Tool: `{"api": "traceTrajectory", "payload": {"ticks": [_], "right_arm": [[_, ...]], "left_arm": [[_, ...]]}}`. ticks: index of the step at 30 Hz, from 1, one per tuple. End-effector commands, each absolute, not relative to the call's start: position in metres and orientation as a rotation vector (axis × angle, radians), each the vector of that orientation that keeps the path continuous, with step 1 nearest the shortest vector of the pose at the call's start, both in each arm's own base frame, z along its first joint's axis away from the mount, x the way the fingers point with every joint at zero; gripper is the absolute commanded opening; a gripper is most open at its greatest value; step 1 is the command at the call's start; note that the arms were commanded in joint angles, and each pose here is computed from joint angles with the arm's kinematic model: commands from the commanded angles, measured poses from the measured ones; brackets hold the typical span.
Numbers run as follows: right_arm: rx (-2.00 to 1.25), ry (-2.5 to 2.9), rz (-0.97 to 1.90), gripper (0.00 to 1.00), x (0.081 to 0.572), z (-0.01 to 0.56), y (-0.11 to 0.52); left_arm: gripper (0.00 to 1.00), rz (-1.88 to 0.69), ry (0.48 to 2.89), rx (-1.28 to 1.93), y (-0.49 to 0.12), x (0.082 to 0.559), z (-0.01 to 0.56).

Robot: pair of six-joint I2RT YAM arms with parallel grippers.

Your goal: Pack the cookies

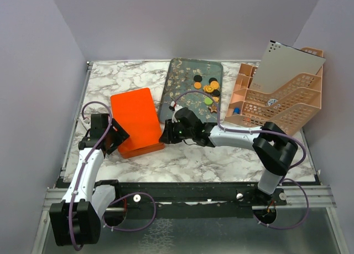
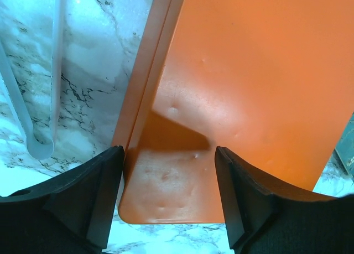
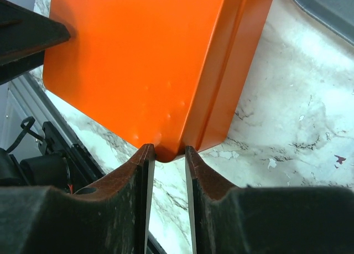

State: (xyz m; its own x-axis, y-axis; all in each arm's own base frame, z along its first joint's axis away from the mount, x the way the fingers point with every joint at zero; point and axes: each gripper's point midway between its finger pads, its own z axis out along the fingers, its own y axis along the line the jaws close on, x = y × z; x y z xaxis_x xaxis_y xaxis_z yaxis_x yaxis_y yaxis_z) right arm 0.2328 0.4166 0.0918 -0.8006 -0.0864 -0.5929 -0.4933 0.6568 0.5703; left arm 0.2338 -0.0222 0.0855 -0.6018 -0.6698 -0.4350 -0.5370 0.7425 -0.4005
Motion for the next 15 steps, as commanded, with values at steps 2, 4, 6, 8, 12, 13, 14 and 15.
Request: {"api": "traceTrajectory", "payload": {"ticks": [2,4,6,8,12,13,14,15], "right_arm": [[-0.457,2.426,0.962,0.30,0.216,0.066,0.406],[-0.448,2.444,0.929,0.29,0.216,0.058,0.401],[-0.447,2.463,0.890,0.28,0.215,0.049,0.395],[-0.439,2.485,0.847,0.27,0.214,0.039,0.389],[-0.424,2.544,0.740,0.25,0.210,0.015,0.371],[-0.417,2.559,0.715,0.25,0.209,0.009,0.366],[-0.408,2.568,0.695,0.24,0.209,0.004,0.362],[-0.399,2.574,0.679,0.23,0.208,0.001,0.359]], "left_arm": [[0.70,-0.391,2.359,-0.935,-0.034,0.233,0.082],[0.68,-0.416,2.366,-0.949,-0.038,0.231,0.078],[0.66,-0.430,2.369,-0.965,-0.040,0.229,0.074],[0.64,-0.439,2.370,-0.983,-0.042,0.227,0.071],[0.60,-0.472,2.377,-0.997,-0.049,0.224,0.065],[0.59,-0.485,2.380,-0.994,-0.051,0.223,0.064],[0.58,-0.499,2.385,-0.991,-0.054,0.222,0.063],[0.58,-0.514,2.385,-0.989,-0.056,0.222,0.062]]}}
